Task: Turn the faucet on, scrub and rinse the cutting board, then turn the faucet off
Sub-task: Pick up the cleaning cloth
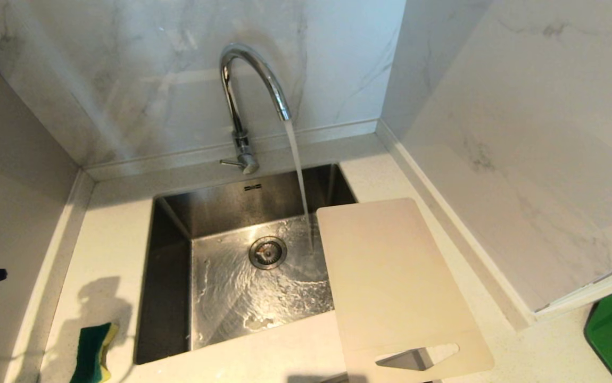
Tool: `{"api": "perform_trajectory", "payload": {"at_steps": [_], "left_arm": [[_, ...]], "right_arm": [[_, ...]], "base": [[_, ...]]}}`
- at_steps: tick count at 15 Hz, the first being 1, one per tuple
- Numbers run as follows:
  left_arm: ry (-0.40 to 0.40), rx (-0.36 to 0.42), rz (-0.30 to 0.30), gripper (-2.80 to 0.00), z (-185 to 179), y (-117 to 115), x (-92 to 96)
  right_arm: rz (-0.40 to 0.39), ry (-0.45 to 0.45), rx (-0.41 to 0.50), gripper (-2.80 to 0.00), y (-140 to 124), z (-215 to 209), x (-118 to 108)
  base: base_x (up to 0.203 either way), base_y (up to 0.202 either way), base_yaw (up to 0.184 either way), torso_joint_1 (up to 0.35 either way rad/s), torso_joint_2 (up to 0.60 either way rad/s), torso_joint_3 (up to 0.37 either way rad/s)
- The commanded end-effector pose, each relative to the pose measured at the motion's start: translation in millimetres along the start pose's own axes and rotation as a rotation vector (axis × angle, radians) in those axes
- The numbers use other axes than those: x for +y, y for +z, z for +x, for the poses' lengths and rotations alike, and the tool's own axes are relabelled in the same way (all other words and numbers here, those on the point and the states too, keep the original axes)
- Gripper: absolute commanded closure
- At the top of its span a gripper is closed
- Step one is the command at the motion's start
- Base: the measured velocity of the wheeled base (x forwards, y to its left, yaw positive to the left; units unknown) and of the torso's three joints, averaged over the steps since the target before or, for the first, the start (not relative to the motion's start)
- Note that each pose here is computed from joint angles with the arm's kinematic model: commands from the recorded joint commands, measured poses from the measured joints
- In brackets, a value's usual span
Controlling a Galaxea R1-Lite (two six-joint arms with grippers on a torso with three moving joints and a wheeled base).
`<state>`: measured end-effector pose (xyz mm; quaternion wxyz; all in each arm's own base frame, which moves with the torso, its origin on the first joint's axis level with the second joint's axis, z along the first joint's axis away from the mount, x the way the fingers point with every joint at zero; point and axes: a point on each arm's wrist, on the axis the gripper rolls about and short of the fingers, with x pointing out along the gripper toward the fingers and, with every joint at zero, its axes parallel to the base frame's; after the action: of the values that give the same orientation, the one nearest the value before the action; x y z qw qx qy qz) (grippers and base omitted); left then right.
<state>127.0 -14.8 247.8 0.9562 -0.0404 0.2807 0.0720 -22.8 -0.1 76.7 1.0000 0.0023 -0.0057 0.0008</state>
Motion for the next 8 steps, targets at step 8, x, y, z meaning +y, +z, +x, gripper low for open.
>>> {"api": "perform_trajectory", "payload": {"at_steps": [8], "left_arm": [[-0.073,0.128,-0.108,0.0,17.2,-17.4,-2.6]], "right_arm": [[0.0,0.001,0.0,0.0,0.0,0.0,0.0]], "base": [[0.0,0.0,0.0,0.0,0.0,0.0]]}}
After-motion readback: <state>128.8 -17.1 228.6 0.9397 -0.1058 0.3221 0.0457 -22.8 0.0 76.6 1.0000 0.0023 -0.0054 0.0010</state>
